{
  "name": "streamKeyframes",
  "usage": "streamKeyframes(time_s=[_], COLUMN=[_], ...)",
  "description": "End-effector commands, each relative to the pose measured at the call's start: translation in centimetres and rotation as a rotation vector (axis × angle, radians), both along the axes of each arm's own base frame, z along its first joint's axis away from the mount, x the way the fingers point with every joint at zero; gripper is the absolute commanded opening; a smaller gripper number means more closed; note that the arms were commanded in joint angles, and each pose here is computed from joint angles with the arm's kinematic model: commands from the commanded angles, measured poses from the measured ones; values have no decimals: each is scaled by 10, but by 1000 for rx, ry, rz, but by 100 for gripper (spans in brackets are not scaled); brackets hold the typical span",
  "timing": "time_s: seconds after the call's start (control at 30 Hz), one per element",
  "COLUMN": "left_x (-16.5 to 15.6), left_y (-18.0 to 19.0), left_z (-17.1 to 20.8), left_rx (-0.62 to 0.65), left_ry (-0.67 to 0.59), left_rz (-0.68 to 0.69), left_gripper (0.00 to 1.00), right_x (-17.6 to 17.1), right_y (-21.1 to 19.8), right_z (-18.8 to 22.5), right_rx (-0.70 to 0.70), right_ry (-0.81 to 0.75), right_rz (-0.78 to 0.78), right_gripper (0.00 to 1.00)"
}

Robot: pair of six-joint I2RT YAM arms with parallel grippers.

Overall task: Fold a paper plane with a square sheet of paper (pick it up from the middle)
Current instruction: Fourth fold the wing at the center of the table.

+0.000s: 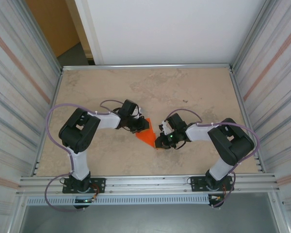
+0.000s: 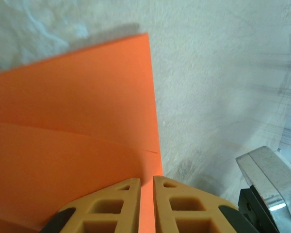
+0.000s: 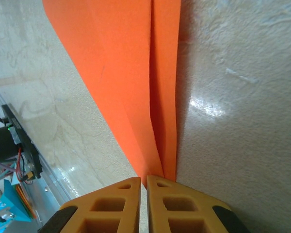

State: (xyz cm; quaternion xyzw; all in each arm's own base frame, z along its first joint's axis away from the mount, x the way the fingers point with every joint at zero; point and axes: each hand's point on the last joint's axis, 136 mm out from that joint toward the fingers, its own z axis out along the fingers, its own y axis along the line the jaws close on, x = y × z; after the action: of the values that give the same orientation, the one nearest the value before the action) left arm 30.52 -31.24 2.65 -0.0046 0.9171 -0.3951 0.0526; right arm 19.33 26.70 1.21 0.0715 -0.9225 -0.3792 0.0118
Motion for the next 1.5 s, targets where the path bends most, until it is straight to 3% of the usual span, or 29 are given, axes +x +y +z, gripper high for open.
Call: streamKeyframes(time_s=[0.0, 0.53, 0.77, 0.9, 1.17, 1.47], left_x=[7, 6, 2, 2, 1, 1], left_y=[1, 11, 16, 15, 15, 13], left_z=[5, -27, -34, -32, -32, -28], left_rx=[-6, 60, 82, 81, 78, 67], left_ry=[-21, 43, 56, 56, 59, 56], left_rz=[-22, -7, -4, -4, -8, -13], left_gripper=[15, 14, 14, 14, 14, 14], right_x=[-25, -24, 17, 43, 51, 49], right_y=[-32, -31, 3, 12, 27, 17], right_z=[-33, -31, 43, 71, 46, 5], right_rx=[-158, -149, 29, 24, -62, -166], right_ry=[105, 99, -105, -212, -168, -103], right_rz=[-30, -32, -32, -69, -39, -44], right_gripper=[12, 11, 20, 24, 13, 9])
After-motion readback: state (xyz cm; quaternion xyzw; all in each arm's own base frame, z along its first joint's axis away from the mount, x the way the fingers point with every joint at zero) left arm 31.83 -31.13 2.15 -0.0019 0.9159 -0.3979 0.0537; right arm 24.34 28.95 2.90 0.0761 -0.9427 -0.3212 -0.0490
